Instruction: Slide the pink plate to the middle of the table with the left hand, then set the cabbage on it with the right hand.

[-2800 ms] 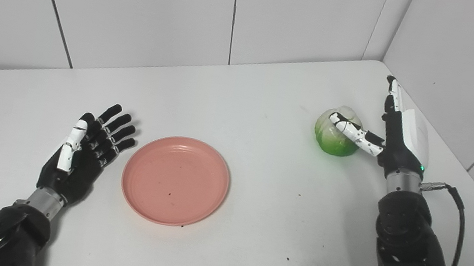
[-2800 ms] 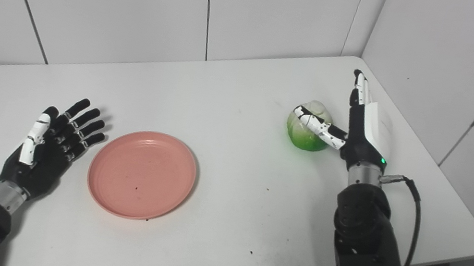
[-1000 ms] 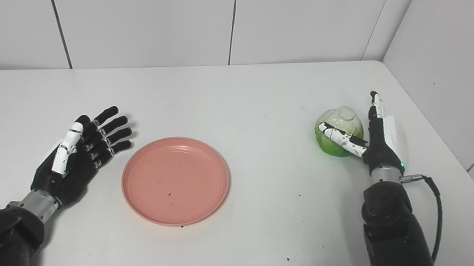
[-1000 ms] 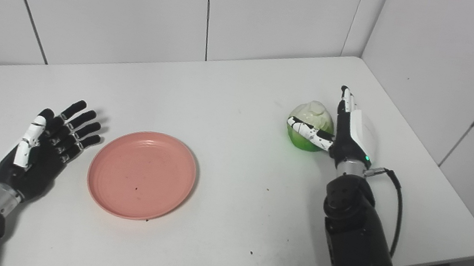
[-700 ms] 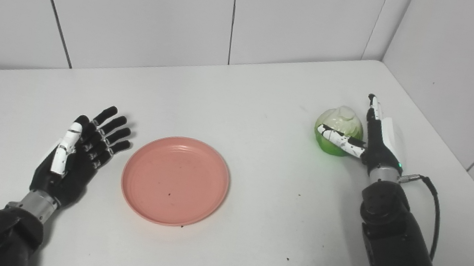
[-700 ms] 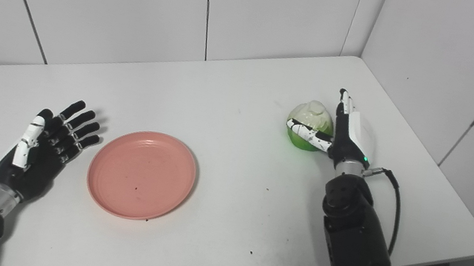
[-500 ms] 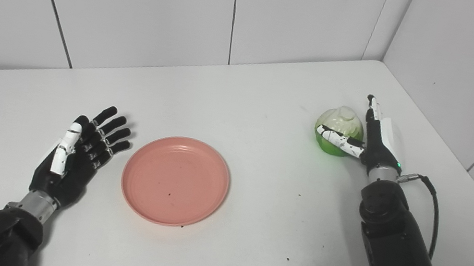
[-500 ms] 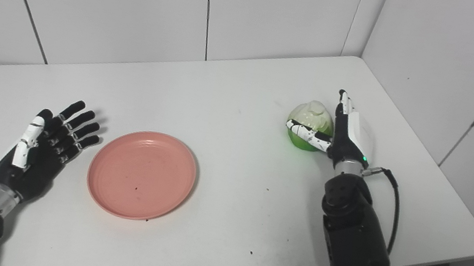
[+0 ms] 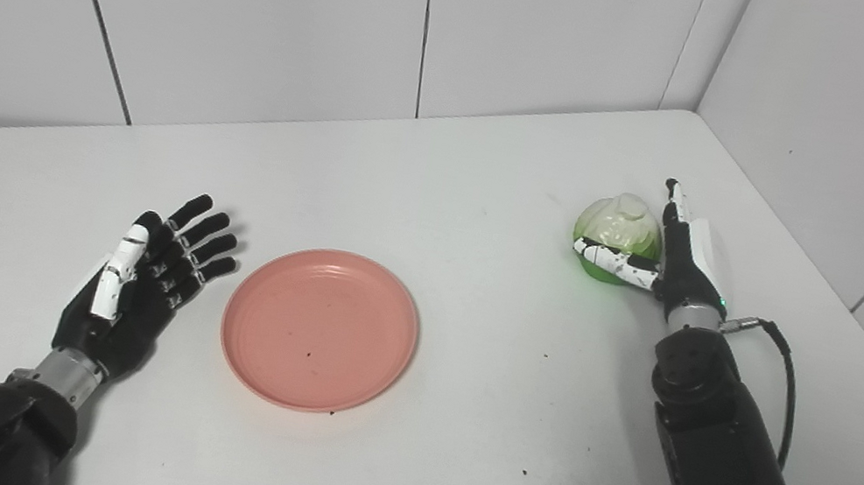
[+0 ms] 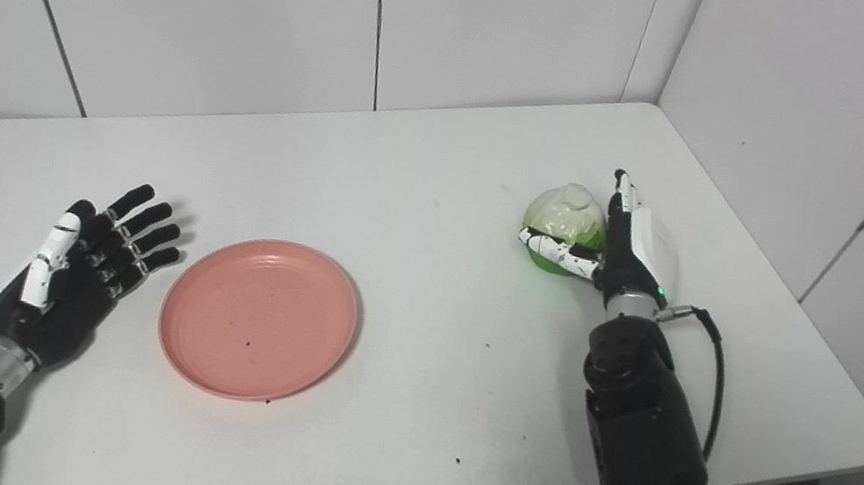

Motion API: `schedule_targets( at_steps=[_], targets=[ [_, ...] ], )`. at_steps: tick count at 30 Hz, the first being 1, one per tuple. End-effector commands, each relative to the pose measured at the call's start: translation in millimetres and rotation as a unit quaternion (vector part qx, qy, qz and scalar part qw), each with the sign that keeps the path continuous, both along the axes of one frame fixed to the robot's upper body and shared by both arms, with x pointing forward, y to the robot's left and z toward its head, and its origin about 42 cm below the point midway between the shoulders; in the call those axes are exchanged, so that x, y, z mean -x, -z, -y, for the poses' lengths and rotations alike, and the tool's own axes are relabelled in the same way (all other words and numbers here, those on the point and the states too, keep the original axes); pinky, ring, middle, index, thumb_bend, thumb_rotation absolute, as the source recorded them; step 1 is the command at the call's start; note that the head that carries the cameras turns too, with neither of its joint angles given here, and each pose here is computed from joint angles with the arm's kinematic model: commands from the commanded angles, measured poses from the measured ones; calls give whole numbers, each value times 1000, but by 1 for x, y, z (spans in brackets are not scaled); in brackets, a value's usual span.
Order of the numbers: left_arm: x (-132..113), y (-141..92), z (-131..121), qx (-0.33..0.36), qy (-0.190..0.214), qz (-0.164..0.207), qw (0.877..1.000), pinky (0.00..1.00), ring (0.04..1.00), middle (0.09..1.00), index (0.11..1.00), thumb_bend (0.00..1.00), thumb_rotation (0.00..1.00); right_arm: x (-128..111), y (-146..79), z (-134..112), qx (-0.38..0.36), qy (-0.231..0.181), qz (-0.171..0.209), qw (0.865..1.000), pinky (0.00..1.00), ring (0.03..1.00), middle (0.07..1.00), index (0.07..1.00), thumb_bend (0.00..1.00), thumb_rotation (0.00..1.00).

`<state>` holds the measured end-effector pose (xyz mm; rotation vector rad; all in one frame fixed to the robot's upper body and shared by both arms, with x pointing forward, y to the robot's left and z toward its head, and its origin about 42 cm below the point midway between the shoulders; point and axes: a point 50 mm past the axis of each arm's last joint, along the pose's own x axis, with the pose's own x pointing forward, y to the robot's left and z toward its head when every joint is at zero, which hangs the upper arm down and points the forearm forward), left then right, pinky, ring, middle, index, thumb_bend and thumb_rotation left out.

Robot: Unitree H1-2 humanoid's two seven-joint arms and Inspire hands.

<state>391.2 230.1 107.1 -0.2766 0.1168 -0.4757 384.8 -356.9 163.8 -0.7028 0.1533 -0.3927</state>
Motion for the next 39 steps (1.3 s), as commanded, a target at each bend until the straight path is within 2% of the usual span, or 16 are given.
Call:
schedule_targets(
  at_steps=[1,8,12,14,16,17,20,22,25,26,27,28,29,30,32,39],
  targets=[
    [23,39,-13,-29,-12,-93,995,857,879,897,889,494,960,-12,-23,2,13,-7,29,999,839,979,1000,1000,1000,424],
    [23,39,-13,-30,-12,-92,995,850,874,892,881,492,960,-13,-23,2,21,-10,41,999,826,936,975,998,1000,410],
    [23,38,-13,-30,-13,-93,995,852,875,891,882,492,956,-12,-22,2,5,-5,48,999,784,908,948,976,1000,386],
    [23,38,-13,-30,-11,-92,995,853,876,894,885,493,959,-13,-22,2,-8,-2,49,999,777,897,932,961,1000,355],
    [24,37,-13,-31,-11,-91,995,853,878,895,886,490,969,-13,-21,1,-28,0,53,998,714,836,881,926,1000,305],
    [24,37,-13,-30,-11,-91,995,854,878,895,888,488,971,-13,-20,0,-36,0,55,998,680,790,845,882,1000,244],
    [24,37,-13,-29,-11,-92,995,855,878,895,889,488,973,-13,-18,0,-46,0,60,997,660,749,799,821,1000,172],
    [23,37,-13,-27,-10,-92,995,858,879,896,890,487,971,-14,-16,0,-43,1,56,997,659,733,762,764,964,122],
    [23,38,-13,-27,-11,-92,995,859,882,898,890,491,961,-17,-14,1,-37,4,39,999,560,615,639,630,883,68],
    [23,38,-13,-27,-12,-93,995,858,881,897,888,492,953,-17,-14,1,-36,5,36,999,531,573,598,535,641,113],
    [23,38,-13,-27,-11,-93,995,858,881,897,887,492,952,-18,-13,1,-34,3,28,999,528,569,594,526,617,118],
    [23,38,-13,-28,-11,-92,995,858,879,895,887,490,956,-19,-13,1,-32,2,22,999,479,518,553,503,561,127],
    [23,38,-13,-30,-10,-91,995,858,878,895,886,489,958,-19,-13,1,-28,-1,20,999,455,493,534,495,542,131],
    [23,38,-13,-31,-10,-91,995,857,879,896,887,493,959,-19,-13,1,-25,-3,19,999,407,451,482,505,534,53],
    [23,38,-13,-31,-10,-91,995,858,881,897,887,494,961,-18,-13,0,-23,-7,22,999,374,423,449,516,528,8],
    [23,38,-13,-28,-12,-93,995,860,879,895,885,490,961,-17,-13,0,-20,-4,19,1000,362,414,439,523,526,0]
  ],
)
